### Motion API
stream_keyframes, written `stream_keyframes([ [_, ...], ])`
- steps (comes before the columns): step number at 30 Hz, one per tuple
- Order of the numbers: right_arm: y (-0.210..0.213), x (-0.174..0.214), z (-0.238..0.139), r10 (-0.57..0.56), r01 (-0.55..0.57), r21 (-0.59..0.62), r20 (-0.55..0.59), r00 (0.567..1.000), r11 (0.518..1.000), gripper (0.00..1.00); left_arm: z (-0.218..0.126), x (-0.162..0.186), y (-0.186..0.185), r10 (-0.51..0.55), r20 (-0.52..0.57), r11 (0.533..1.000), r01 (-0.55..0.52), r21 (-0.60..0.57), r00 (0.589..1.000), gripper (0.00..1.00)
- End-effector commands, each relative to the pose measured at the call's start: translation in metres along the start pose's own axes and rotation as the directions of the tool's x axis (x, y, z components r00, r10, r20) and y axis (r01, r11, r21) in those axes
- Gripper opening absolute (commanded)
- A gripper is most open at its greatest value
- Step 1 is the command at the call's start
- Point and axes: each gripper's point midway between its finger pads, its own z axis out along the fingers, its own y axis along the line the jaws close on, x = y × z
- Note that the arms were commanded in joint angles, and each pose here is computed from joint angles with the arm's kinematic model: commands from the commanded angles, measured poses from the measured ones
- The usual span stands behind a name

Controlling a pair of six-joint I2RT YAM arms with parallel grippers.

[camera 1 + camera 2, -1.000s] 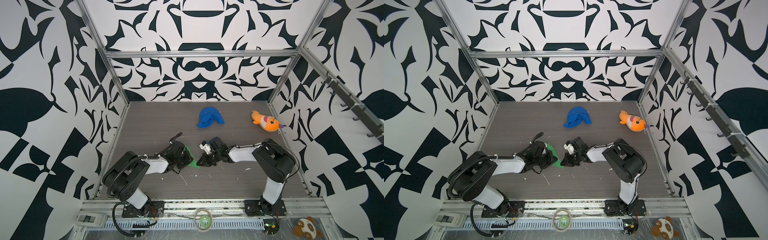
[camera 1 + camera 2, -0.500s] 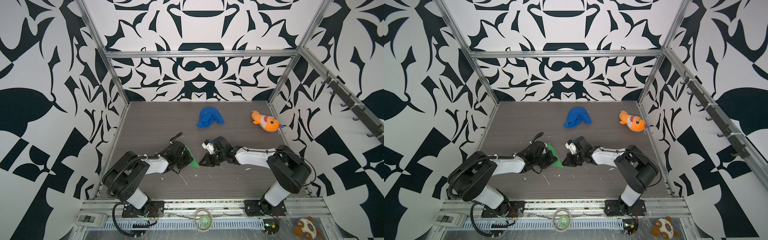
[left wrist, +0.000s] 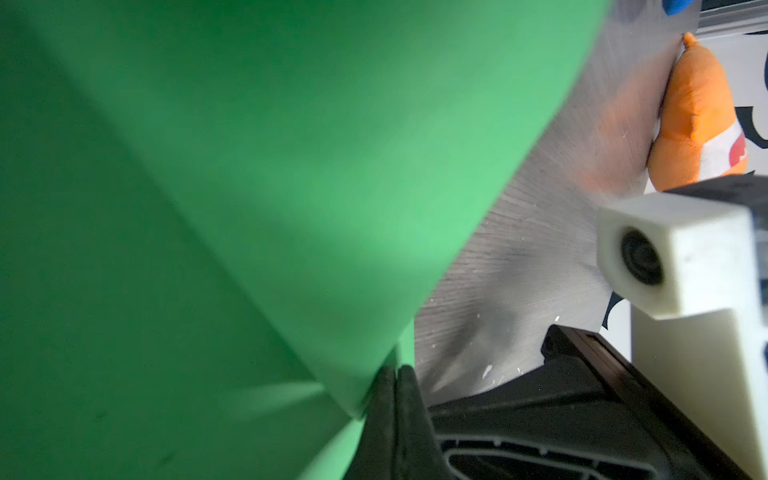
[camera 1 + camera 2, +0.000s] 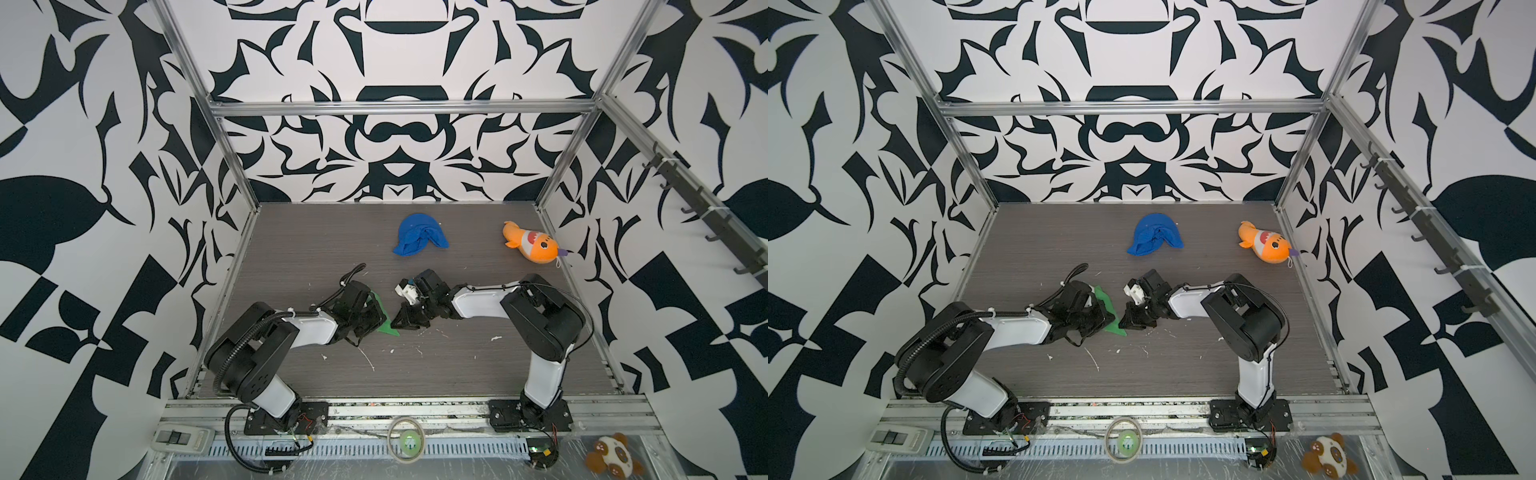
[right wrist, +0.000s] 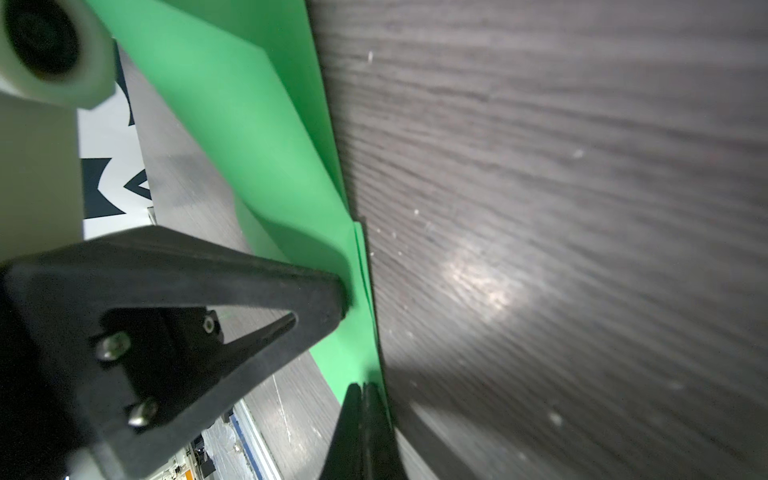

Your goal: Fold a paper plane with a square sheet of paper (pick it up from the middle)

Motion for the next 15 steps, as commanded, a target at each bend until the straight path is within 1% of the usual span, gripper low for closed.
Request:
stream_keyframes([
  [1,0.019,-0.008,-0.002,-0.056,0.056,-0.049,0.008,0.998,0.997,0.00,0.002,0.000,0.015,-0.010,0.001,0.998,0.010,-0.067,1.000,0.04],
  [7,0.015,-0.011,0.006,-0.040,0.040,-0.052,-0.008,0.999,0.998,0.00,0.001,-0.001,0.013,-0.009,0.006,0.998,0.009,-0.062,1.000,0.04],
  [11,-0.001,-0.004,0.011,-0.006,0.006,-0.003,-0.025,1.000,1.000,0.00,-0.001,-0.001,0.007,0.002,-0.001,0.999,-0.002,-0.044,1.000,0.05],
  [13,-0.014,0.003,0.012,0.012,-0.010,0.039,-0.037,0.999,0.999,0.00,-0.009,-0.003,-0.002,0.051,-0.011,0.998,-0.051,-0.040,0.999,0.08],
  [15,-0.026,0.012,0.012,0.026,-0.022,0.075,-0.051,0.998,0.997,0.00,-0.026,-0.010,-0.012,0.142,-0.021,0.987,-0.143,-0.077,0.990,0.13],
])
